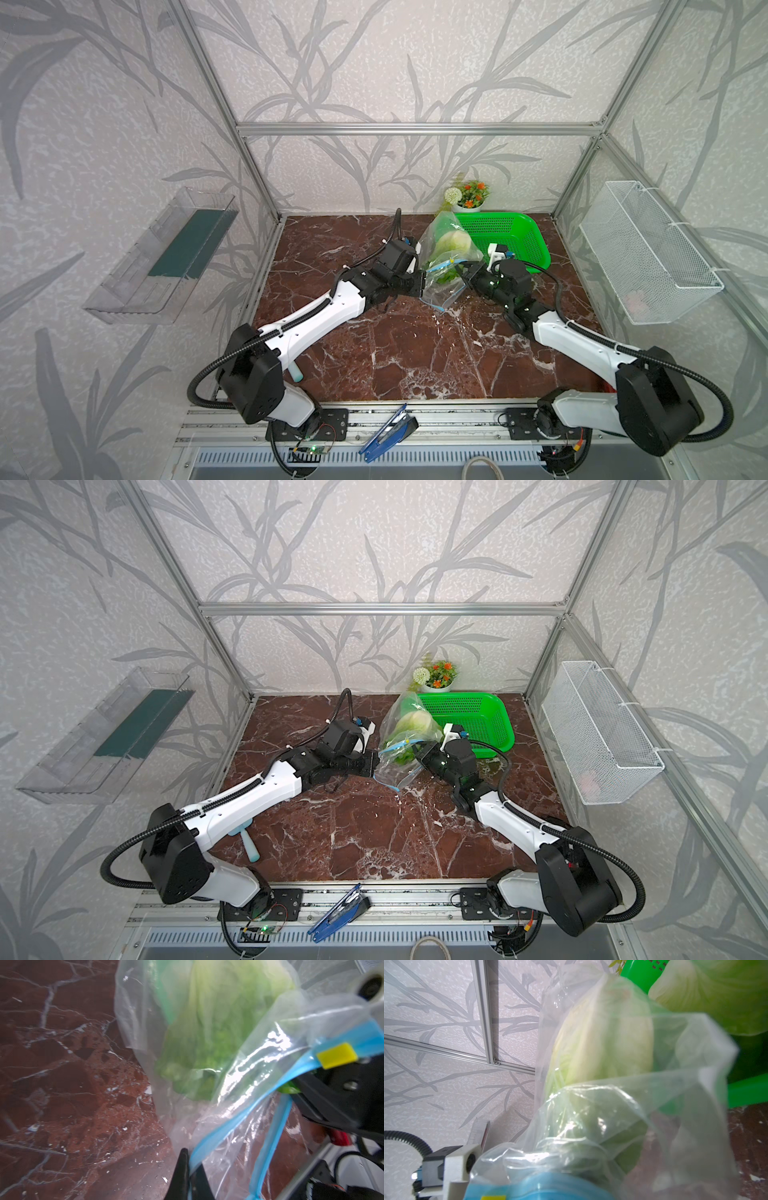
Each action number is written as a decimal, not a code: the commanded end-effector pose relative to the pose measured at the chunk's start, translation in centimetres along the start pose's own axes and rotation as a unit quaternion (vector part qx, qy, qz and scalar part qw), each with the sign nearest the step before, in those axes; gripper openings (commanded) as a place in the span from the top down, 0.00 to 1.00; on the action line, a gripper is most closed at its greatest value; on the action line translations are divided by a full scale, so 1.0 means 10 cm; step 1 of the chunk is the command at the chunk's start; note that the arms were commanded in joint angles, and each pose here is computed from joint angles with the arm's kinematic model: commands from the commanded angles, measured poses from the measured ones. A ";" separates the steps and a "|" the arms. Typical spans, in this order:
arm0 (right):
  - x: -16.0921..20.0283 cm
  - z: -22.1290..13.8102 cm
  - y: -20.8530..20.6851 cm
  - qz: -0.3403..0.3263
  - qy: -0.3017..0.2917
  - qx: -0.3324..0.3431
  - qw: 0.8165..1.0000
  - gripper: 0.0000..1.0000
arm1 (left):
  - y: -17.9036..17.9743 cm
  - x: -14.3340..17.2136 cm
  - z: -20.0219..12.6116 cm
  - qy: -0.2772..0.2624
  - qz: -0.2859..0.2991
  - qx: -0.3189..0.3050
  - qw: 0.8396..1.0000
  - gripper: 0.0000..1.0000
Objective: Open the zip-top bag and take out the chinese cabbages
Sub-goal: Pick up the Chinese cabbage from the zipper food storage bag.
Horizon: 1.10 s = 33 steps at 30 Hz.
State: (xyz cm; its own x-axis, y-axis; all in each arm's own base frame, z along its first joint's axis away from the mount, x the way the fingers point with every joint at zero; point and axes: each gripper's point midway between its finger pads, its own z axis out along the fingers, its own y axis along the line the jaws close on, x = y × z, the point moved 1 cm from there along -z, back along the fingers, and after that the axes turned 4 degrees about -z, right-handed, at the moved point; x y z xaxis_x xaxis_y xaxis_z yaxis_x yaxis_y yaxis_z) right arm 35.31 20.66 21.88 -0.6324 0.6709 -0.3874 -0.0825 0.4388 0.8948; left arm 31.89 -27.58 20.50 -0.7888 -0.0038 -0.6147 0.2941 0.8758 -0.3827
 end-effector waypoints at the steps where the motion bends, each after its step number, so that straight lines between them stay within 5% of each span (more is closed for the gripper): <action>1: -0.14 -0.13 0.27 0.012 -0.018 -0.057 0.998 1.00 | 0.42 -0.01 0.00 -0.022 -0.007 -0.111 0.994 1.00; 13: 0.12 -0.47 0.22 0.017 0.042 -0.055 0.997 1.00 | 0.86 -0.43 -0.05 -0.077 -0.047 -0.191 0.977 1.00; 33: 0.48 -0.52 0.43 -0.099 0.153 -0.053 0.982 1.00 | -0.09 -1.01 0.03 -0.059 0.018 0.011 0.998 1.00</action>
State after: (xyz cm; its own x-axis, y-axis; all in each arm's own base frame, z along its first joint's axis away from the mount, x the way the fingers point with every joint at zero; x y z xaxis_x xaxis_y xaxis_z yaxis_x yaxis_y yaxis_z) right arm 28.86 21.28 23.54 -0.7821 0.4657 -0.4141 -0.1916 0.4526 0.8709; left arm 39.28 -27.51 24.92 -0.7304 -0.0580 -0.6806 0.2689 0.8915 -0.3646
